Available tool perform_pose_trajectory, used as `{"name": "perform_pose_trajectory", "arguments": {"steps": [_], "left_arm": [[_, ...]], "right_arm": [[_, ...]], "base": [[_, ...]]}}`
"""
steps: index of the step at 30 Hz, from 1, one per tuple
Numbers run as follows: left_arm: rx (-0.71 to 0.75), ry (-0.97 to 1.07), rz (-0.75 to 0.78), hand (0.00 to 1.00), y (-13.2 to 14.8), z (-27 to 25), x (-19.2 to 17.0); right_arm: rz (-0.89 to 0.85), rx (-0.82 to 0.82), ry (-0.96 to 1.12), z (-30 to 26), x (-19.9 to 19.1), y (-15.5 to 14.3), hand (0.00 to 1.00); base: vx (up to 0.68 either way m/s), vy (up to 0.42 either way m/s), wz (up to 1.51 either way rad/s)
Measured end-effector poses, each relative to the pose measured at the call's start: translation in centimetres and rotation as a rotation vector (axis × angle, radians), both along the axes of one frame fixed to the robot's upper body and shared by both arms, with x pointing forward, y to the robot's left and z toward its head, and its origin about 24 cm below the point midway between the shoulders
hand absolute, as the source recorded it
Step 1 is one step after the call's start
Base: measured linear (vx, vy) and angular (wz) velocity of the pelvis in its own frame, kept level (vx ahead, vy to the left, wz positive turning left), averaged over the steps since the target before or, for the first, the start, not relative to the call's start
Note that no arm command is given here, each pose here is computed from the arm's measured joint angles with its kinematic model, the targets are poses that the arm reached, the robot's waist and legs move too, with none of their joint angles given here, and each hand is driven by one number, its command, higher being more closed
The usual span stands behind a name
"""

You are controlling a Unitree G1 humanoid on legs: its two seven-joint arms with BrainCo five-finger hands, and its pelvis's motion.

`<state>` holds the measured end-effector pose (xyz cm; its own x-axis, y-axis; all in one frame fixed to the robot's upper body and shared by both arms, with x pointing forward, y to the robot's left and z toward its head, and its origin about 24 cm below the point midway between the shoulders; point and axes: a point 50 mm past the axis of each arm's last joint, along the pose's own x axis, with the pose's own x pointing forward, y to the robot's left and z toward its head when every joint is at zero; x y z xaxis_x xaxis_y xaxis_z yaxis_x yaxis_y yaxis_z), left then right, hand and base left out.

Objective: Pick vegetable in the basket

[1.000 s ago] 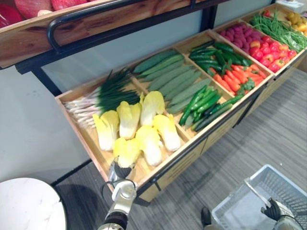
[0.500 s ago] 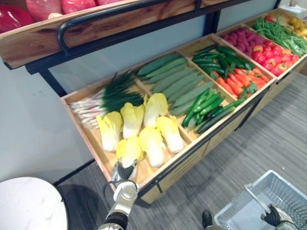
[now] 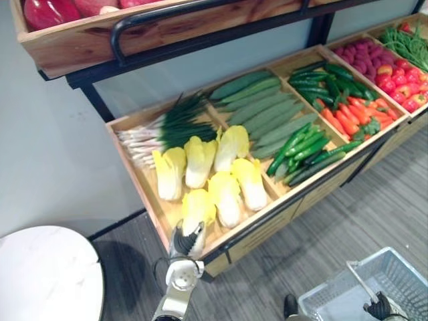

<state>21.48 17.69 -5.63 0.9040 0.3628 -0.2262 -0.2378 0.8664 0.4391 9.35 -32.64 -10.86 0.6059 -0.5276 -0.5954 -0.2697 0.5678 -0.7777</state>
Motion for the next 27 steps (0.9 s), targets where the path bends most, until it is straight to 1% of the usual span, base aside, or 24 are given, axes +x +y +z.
{"name": "perform_pose_trajectory", "arguments": {"steps": [5, 11, 17, 20, 22, 25, 26, 27], "left_arm": [[0.005, -0.054, 0.039, 1.0, 0.9, 1.1, -0.5], [0.031, -0.125, 0.166, 1.0, 3.7, 2.7, -1.3], [0.058, -0.2, 0.24, 1.0, 5.0, 4.4, -1.1], [0.077, -0.265, 0.286, 1.0, 6.0, 5.9, -1.0], [0.104, -0.352, 0.332, 1.0, 6.7, 7.7, -1.0], [0.131, -0.471, 0.343, 1.0, 6.8, 10.4, -0.8], [0.134, -0.551, 0.328, 1.0, 6.3, 12.1, -0.7], [0.133, -0.576, 0.32, 1.0, 6.0, 12.6, -0.7]], "right_arm": [[-0.031, 0.009, 0.001, -0.2, -0.3, 0.0, 1.0], [-0.055, 0.019, 0.003, -0.4, -0.1, 0.1, 1.0], [-0.083, 0.016, -0.013, -0.2, 0.0, -0.3, 1.0], [-0.099, 0.014, -0.018, -0.1, 0.0, -0.5, 1.0], [-0.12, 0.011, -0.027, 0.1, 0.2, -0.9, 1.0], [-0.113, -0.005, -0.035, 0.6, 0.7, -1.5, 1.0], [-0.093, -0.017, -0.048, 1.1, 1.2, -2.0, 1.0], [-0.075, -0.024, -0.053, 1.4, 1.6, -2.2, 1.0]], "base": [[-0.04, -0.032, 0.16], [-0.03, -0.03, 0.17], [-0.04, -0.01, 0.04], [-0.01, -0.009, 0.05], [0.0, -0.005, -0.06], [-0.02, -0.001, -0.25], [-0.02, -0.002, -0.39], [-0.04, -0.01, -0.72]]}}
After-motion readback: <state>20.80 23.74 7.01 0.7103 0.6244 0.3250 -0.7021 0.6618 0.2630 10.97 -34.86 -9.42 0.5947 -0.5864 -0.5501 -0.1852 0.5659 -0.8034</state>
